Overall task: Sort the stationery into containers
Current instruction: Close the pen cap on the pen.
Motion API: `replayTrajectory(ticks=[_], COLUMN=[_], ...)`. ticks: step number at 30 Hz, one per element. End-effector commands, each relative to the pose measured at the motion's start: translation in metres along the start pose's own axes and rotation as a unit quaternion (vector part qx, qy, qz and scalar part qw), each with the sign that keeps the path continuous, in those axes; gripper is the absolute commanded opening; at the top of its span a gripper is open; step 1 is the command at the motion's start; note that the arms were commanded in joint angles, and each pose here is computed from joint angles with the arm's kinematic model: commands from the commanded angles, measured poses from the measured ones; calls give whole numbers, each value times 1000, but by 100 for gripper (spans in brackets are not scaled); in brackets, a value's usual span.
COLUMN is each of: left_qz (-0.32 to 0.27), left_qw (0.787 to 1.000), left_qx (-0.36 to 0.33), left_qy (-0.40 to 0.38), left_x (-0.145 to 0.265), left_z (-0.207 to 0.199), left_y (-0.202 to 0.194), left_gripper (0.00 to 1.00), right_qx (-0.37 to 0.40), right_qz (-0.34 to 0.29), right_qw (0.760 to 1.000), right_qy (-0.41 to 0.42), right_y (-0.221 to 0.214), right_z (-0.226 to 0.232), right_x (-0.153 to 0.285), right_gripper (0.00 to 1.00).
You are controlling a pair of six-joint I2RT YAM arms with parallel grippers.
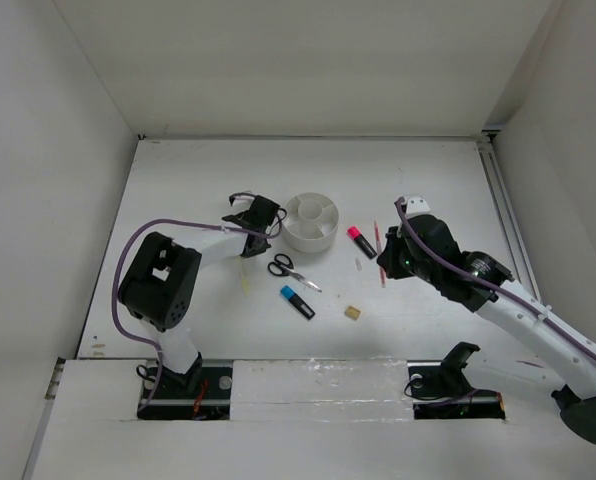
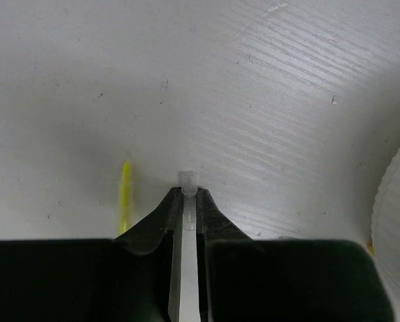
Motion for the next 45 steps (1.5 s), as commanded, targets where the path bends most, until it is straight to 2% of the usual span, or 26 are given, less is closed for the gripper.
replayTrajectory(ticks=[1, 7, 8, 11, 12, 14, 19, 25, 27, 31, 37, 38, 41, 45], left_qz=[43, 35, 7, -31, -62, -85, -175, -237, -272, -325, -336, -348, -351, -355], left_qw=[999, 999, 999, 998, 995, 990, 958, 932, 906, 853, 816, 804, 796, 794], left_qx=[-12, -1, 8, 14, 31, 45, 81, 57, 52, 29, 9, 14, 10, 11], left_qy=[21, -27, -49, -60, -78, -101, -211, -268, -321, -408, -469, -481, -492, -494], left_x=[-10, 7, 27, 64, 88, 113, 198, 254, 275, 297, 296, 299, 299, 298], left_z=[5, -5, -14, -19, -21, -18, -3, 10, 12, 18, 21, 22, 25, 28], left_y=[-14, 3, 17, 40, 62, 77, 112, 136, 139, 129, 106, 105, 98, 93], left_gripper=[0, 0, 0, 0, 0, 0, 0, 0, 0, 0, 0, 0, 0, 0], right_qx=[-8, -7, -10, -6, -7, -4, -15, -12, -5, 14, 22, 26, 14, -13], right_qz=[-22, -35, -46, -42, -49, -33, -40, -24, -19, 1, -5, -2, -16, -47], right_qw=[1000, 998, 997, 993, 990, 987, 970, 947, 933, 915, 893, 887, 885, 898], right_qy=[21, 46, 62, 110, 129, 154, 239, 319, 359, 403, 450, 462, 465, 438], right_y=[8, 8, 10, 4, 7, 0, 4, 6, 4, -6, -11, -11, -6, 4], right_z=[7, 7, 10, 14, 19, 21, 39, 68, 84, 115, 143, 148, 154, 154], right_x=[6, 14, 14, 16, 17, 13, 13, 6, 5, 3, 0, 2, 3, 3], right_gripper=[0, 0, 0, 0, 0, 0, 0, 0, 0, 0, 0, 0, 0, 0])
Point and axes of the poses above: each gripper's point midway between its finger pads, its own x axis back along the fingers, its own z axis along the line the jaws close on, y = z × x, the point moved 9 cm from there along x, back along the fingers, and after that the axes turned 7 degrees about -x, right-handed, at the moved point
